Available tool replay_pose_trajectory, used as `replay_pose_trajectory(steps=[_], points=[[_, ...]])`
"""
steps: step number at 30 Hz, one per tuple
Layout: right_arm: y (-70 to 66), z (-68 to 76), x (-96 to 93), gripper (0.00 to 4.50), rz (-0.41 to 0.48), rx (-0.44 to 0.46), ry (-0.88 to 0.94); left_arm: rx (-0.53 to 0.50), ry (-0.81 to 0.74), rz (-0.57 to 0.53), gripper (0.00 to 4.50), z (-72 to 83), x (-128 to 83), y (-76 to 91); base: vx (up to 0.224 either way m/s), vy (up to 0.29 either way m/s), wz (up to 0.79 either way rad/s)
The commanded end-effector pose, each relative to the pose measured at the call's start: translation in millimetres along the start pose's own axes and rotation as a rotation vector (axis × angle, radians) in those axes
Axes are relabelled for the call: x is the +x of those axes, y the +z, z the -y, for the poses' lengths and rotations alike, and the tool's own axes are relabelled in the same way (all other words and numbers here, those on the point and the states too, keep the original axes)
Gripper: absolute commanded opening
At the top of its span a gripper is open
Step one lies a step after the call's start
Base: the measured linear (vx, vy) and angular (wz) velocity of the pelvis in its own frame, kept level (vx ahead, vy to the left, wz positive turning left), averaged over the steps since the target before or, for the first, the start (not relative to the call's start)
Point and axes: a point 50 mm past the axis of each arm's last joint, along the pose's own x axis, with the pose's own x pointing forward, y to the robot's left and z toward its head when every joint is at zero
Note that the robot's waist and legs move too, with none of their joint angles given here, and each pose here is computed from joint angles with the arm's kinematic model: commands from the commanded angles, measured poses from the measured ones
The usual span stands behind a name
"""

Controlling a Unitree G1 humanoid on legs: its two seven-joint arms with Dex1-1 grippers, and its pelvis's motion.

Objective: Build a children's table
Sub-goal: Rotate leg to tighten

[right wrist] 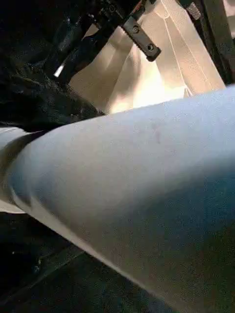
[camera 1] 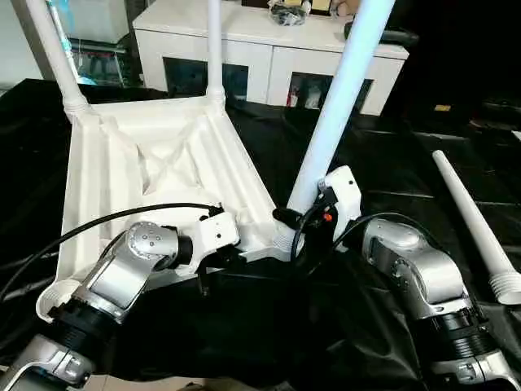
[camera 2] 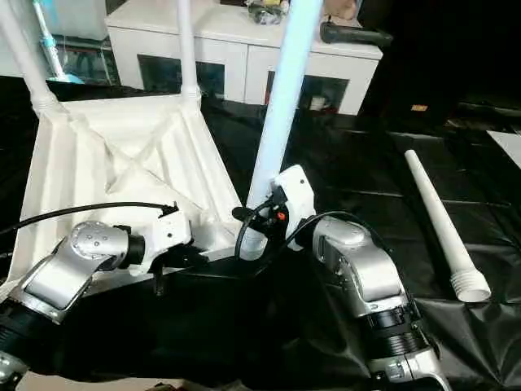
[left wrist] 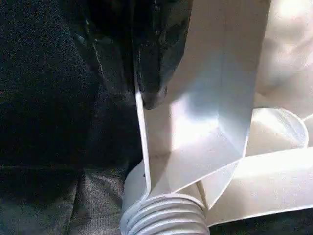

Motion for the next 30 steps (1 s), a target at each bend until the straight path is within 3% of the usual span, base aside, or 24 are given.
replay_pose_trajectory(steps=[1, 11, 17, 20, 24, 27, 30], points=[[-49.1, -11.1, 5.6, 1.86, -0.190, 0.093, 0.036, 0.020, 0.039, 0.028, 0.00, -3.6, 0.8, 3.4, 0.000, 0.000, 0.00], [-48.1, -7.3, 8.6, 1.85, -0.171, 0.077, 0.003, 0.012, 0.044, 0.028, 0.00, -3.4, 0.0, 2.1, 0.000, 0.000, 0.00], [-48.9, 9.1, 15.2, 1.85, -0.138, 0.090, -0.246, -0.056, 0.098, 0.038, 0.00, -8.7, 10.0, 8.3, 0.000, 0.000, 0.00], [-47.1, 22.5, 23.6, 1.85, -0.081, 0.182, -0.534, -0.136, 0.208, 0.043, 0.00, -17.1, 32.9, 29.5, -0.043, 0.016, -0.07], [-43.5, 24.5, 31.3, 1.85, -0.071, 0.217, -0.620, -0.201, 0.265, 0.042, 0.00, -19.9, 49.8, 46.8, -0.057, 0.059, -0.10], [-38.5, 30.4, 40.7, 1.85, -0.067, 0.278, -0.767, -0.242, 0.338, 0.013, 0.00, -22.6, 68.8, 72.3, -0.055, -0.002, 0.26], [-33.8, 34.7, 43.0, 1.85, -0.058, 0.265, -0.845, -0.257, 0.355, 0.022, 0.00, -22.3, 75.7, 88.8, 0.067, -0.012, -0.17]])
